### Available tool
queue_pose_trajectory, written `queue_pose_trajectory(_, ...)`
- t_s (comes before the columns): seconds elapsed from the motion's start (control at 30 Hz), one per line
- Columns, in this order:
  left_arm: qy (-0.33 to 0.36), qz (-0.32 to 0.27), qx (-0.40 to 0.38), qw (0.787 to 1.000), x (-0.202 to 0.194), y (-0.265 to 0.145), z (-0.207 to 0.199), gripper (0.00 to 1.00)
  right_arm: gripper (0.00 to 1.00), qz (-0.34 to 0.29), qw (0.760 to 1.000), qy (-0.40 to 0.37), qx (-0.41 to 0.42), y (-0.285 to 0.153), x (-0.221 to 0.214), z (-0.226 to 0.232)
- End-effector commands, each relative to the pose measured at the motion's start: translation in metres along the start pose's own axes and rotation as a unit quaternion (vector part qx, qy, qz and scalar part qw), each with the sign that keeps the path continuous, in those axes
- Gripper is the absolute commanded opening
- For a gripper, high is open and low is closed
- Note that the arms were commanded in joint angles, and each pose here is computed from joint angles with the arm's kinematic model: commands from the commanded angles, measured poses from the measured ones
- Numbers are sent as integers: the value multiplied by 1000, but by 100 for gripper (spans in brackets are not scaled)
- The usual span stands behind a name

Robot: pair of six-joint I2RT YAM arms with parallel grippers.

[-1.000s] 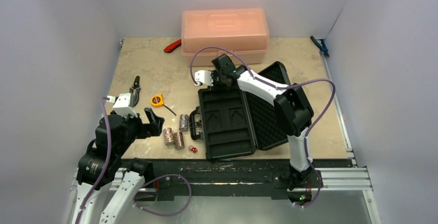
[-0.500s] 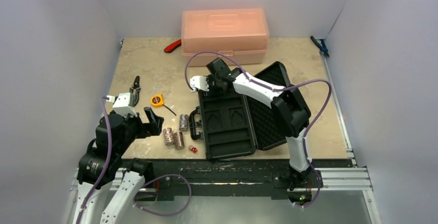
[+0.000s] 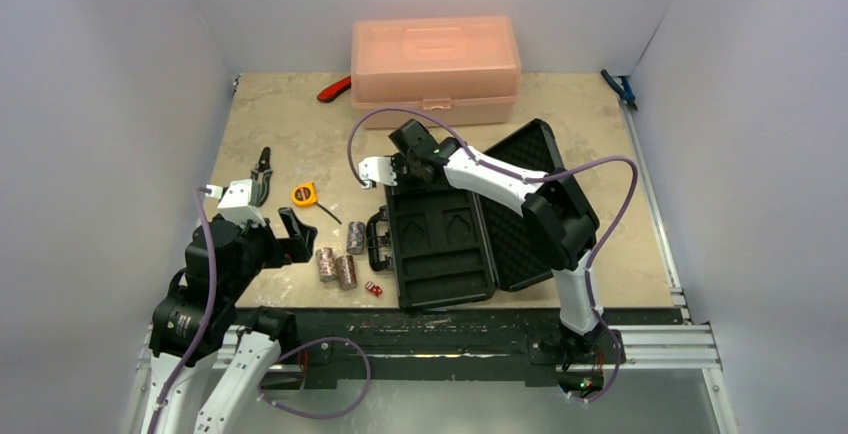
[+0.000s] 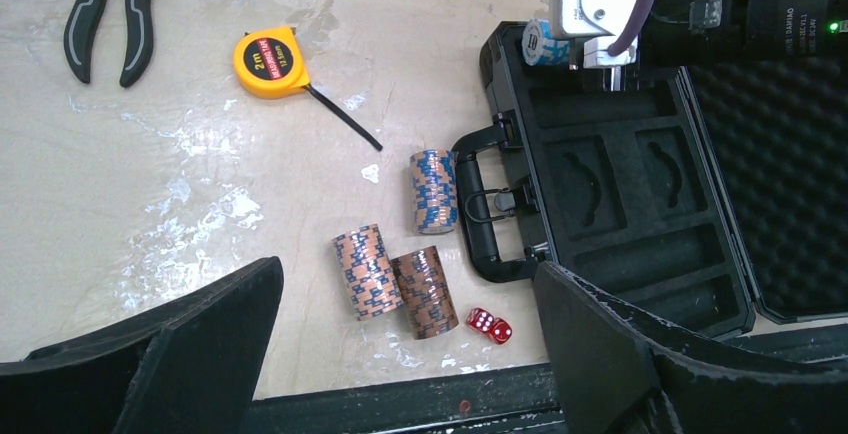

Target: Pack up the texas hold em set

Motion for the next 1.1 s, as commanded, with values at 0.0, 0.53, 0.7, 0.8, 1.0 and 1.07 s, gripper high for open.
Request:
queue_pose_trajectory(0.0, 13, -13, -4, 1000, 6, 3, 0, 97, 0, -13, 999, 1, -30, -18, 13, -15)
queue_pose_trajectory(0.53, 12, -16, 0, 1000, 6, 2, 1, 96, 33, 0, 999, -15, -36, -14, 23, -4)
queue_pose_trajectory(0.7, 11, -19, 2, 1000, 6, 1, 2, 96, 49, 1, 999, -12, -40, -15, 24, -3)
queue_pose_trajectory(0.8, 11, -20, 3, 1000, 6, 1, 2, 96, 74, 3, 999, -13, -38, -15, 25, -2)
queue_pose_trajectory(1.0, 11, -20, 3, 1000, 6, 1, 2, 96, 79, 3, 999, -11, -38, -16, 26, 0)
queue_pose_trajectory(1.07, 10, -21, 2, 1000, 7, 1, 2, 96, 79, 1, 999, -12, -39, -18, 27, 0)
Point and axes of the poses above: each gripper's point midway between its finger pads, its own y axis out along the fingers, its own z axis along the line the jaws close on, x = y × z, the point moved 5 cm from there along -y, back along the fingers, and after that the axes turned 8 degrees about y, right-handed, at the moved point
